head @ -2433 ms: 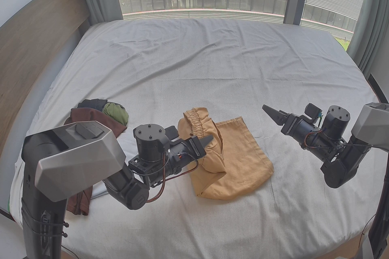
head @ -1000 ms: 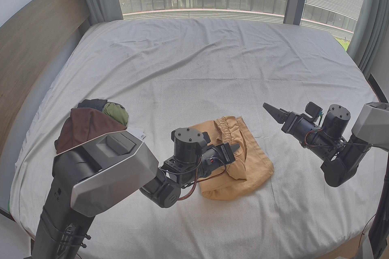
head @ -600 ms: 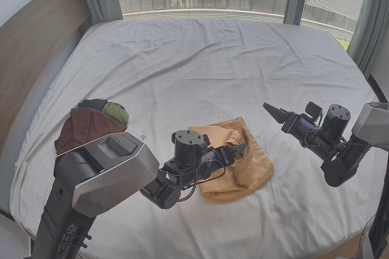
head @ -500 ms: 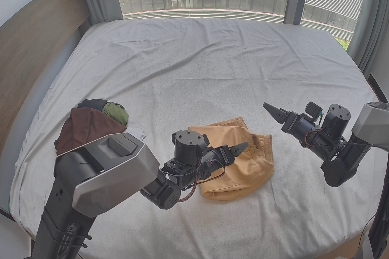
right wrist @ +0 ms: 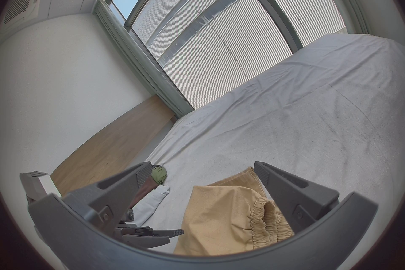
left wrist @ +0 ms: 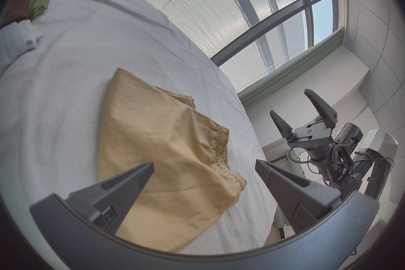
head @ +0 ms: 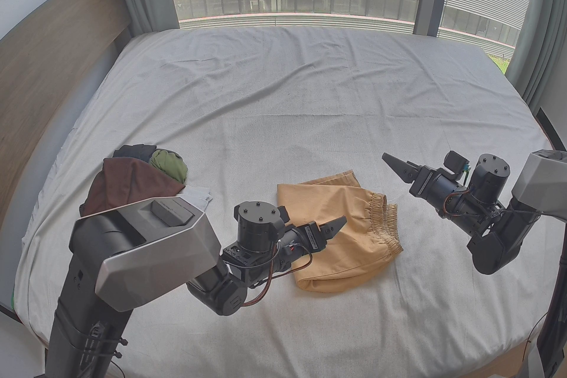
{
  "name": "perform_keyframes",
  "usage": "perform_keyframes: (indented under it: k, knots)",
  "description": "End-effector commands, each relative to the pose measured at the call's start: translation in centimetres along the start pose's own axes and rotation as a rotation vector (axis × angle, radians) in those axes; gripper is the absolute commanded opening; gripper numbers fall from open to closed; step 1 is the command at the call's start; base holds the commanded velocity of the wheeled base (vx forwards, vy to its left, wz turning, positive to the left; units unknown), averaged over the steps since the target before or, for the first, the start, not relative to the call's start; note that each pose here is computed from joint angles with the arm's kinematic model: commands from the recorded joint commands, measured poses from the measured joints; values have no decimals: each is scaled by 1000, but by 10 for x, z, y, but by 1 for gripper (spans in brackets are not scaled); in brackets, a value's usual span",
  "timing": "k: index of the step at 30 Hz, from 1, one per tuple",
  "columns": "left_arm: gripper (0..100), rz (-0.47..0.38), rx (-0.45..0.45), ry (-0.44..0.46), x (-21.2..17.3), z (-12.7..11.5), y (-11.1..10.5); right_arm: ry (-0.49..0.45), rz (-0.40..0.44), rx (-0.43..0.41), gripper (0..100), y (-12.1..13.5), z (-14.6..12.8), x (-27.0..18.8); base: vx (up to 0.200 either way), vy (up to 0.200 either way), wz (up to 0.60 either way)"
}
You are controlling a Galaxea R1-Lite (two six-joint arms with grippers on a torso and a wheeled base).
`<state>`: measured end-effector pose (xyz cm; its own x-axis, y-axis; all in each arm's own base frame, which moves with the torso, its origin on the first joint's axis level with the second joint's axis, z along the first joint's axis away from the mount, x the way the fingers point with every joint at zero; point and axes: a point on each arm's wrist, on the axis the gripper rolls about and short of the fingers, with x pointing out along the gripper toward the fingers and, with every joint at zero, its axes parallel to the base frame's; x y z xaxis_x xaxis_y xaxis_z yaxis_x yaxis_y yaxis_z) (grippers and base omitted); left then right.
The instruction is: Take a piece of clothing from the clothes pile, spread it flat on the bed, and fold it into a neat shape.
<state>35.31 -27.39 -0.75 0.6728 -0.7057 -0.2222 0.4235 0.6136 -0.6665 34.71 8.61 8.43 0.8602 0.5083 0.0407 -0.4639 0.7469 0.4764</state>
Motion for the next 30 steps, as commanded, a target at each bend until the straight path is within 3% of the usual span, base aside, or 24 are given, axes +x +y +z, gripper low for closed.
perform_keyframes:
  k: [1,12,20,30]
  knots:
    - [100,25,3,4,-19,3,3,35,-17,10,100,-2,-6,-2,0,0,0]
    - [100,59,-5,-61,-66,29,13,109,-60,36,100,-12,-23,-1,0,0,0]
    - [100,88,5,-148,-115,43,38,140,-60,44,100,-10,-31,-2,0,0,0]
    - [100,123,15,-121,-167,53,49,202,-82,39,100,-11,-42,-8,0,0,0]
